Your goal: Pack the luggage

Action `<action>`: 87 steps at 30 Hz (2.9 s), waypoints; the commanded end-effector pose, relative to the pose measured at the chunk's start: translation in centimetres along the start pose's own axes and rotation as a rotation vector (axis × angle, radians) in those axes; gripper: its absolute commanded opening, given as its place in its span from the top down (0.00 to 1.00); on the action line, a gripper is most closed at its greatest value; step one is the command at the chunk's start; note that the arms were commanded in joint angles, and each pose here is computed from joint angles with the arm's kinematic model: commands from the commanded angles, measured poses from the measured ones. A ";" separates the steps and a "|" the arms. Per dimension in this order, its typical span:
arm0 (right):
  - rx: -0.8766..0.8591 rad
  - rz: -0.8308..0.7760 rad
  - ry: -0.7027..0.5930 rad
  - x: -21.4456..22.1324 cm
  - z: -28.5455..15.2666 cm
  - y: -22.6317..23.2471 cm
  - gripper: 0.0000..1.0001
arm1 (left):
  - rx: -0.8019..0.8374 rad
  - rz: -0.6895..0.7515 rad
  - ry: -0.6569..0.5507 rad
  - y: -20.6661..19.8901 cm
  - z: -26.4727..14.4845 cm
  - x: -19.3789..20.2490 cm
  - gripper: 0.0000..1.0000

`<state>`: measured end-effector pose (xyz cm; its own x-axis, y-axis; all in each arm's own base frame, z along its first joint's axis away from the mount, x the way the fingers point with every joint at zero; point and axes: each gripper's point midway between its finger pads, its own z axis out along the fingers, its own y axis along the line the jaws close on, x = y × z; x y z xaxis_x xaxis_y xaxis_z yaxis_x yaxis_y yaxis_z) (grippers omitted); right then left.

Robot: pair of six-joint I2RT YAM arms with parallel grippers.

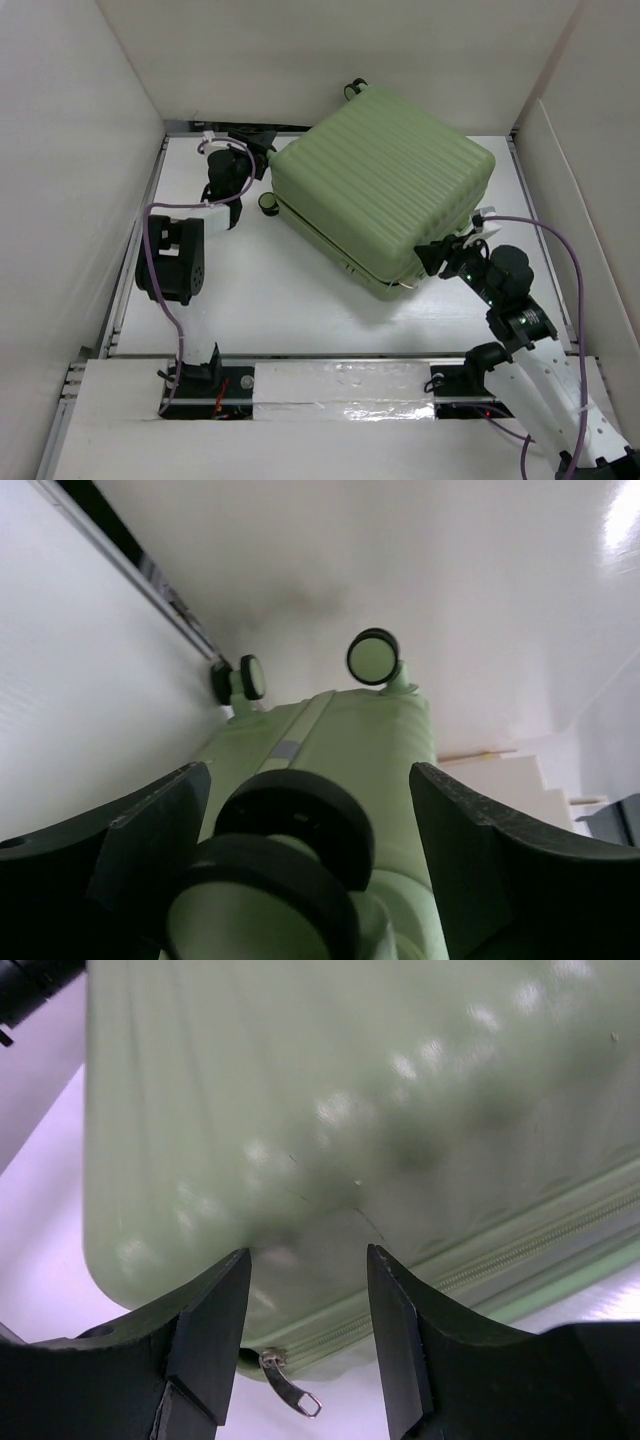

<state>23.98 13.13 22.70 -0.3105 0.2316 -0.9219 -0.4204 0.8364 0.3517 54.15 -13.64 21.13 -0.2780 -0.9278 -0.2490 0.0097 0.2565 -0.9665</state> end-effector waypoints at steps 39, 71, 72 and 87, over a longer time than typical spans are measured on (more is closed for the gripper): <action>-0.031 -0.112 -0.059 -4.3 3.9 0.6 0.51 | 0.109 0.215 -0.320 -7.3 -15.9 -6.9 0.75; -0.206 0.018 0.050 6.9 0.7 1.4 0.63 | -0.052 0.247 -0.439 -5.2 -18.2 -9.0 0.25; -0.210 0.013 0.039 6.9 0.8 1.4 0.63 | -0.038 0.247 -0.448 -5.8 -18.5 -9.1 0.23; -0.118 0.051 0.044 9.5 1.4 -1.0 0.58 | 0.222 0.314 -0.228 -8.3 -23.4 -0.2 1.00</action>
<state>22.08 15.43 13.78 -0.3919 0.2245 -0.8922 -0.5173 0.7482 0.4155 32.83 -8.23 31.71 0.0325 -0.8605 -0.5084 0.2149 0.5028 -0.8373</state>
